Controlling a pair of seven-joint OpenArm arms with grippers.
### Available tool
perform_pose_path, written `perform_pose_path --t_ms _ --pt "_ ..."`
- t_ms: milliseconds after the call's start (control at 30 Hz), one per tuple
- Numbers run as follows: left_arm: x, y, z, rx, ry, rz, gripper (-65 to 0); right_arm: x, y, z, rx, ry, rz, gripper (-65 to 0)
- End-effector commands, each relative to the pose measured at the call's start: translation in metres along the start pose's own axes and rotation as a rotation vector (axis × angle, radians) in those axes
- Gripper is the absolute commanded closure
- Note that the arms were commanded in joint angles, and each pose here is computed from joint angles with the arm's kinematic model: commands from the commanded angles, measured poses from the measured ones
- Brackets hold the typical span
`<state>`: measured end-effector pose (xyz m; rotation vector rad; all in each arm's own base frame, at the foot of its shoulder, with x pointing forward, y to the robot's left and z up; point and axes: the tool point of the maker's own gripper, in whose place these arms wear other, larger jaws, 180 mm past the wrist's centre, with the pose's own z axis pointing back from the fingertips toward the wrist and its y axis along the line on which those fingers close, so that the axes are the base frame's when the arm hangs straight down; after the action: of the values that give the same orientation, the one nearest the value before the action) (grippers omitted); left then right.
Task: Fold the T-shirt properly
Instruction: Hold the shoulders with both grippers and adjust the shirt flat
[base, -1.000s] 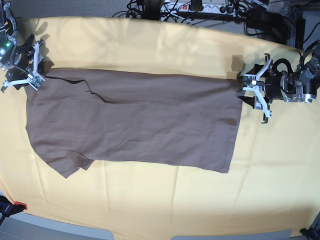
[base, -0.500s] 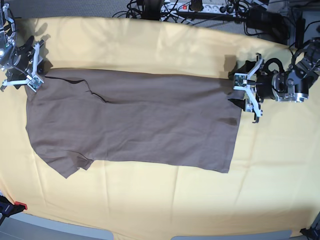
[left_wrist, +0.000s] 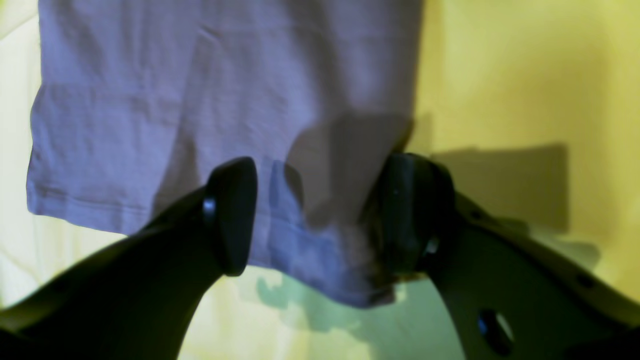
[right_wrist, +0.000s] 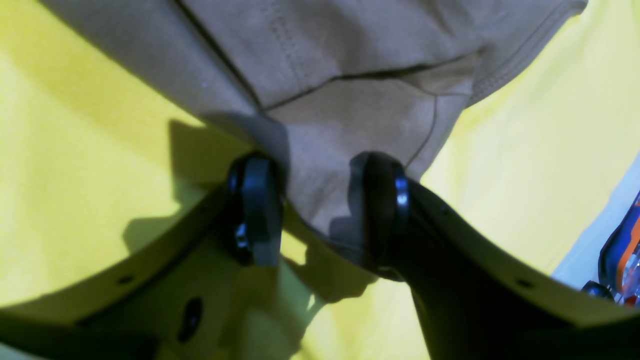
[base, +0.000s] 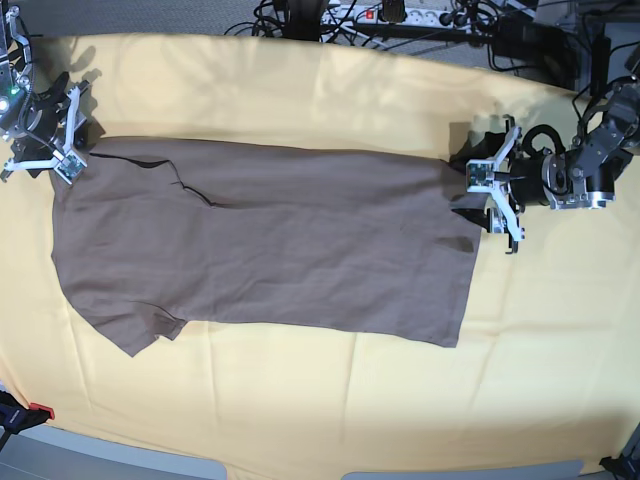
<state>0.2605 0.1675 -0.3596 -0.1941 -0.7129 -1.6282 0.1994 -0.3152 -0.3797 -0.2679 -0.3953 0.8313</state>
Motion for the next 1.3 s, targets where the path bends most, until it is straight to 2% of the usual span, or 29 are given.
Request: perform_pose_path --t_ms 0,100,133,233,267,300,433,633,800,1067,1100,1267 --pt "-0.017 0.002 0.002 0.004 0.08 -0.024 -39.0 -0.003 -0.008 0.002 -0.022 0.015 0.011 -28.5" --pt "-0.014 0.002 -0.003 0.005 0.069 -0.017 -37.3 -0.003 -0.008 0.002 -0.023 0.015 0.01 -28.5" --pt "-0.013 0.003 -0.003 0.007 0.067 -0.019 -30.8 -0.003 -0.009 0.002 -0.026 0.015 0.008 -28.5" --pt "-0.014 0.006 -0.001 0.013 0.08 -0.031 -1.4 -0.003 -0.012 0.002 -0.043 0.017 -0.004 -28.4" --pt "-0.015 0.007 0.001 0.015 0.092 -0.038 0.0 -0.004 -0.013 0.003 -0.051 0.019 -0.009 -28.3" --pt "-0.014 0.01 0.003 0.023 0.102 -0.049 0.0 -0.004 -0.014 0.003 -0.054 0.022 -0.012 -27.3" --pt "-0.004 0.025 0.014 0.069 0.101 -0.095 0.0 -0.005 -0.021 0.005 -0.072 0.057 -0.011 -15.2" --pt "0.007 0.033 0.028 0.084 0.085 -0.127 0.0 -0.001 -0.034 0.011 -0.097 0.078 0.021 -10.8" --pt "0.007 0.033 0.032 0.086 0.092 -0.137 0.0 0.0 -0.043 0.018 -0.091 0.082 0.045 0.0" --pt "0.014 0.029 0.033 0.067 0.057 -0.108 0.0 0.014 -0.033 0.027 -0.031 0.052 0.088 0.0" --pt "0.014 0.025 0.033 0.041 0.059 -0.112 0.0 0.013 -0.031 0.027 -0.017 0.059 0.093 0.0" --pt "0.022 0.021 0.049 0.03 0.052 -0.135 0.0 0.002 -0.018 0.029 0.059 0.114 0.087 0.0"
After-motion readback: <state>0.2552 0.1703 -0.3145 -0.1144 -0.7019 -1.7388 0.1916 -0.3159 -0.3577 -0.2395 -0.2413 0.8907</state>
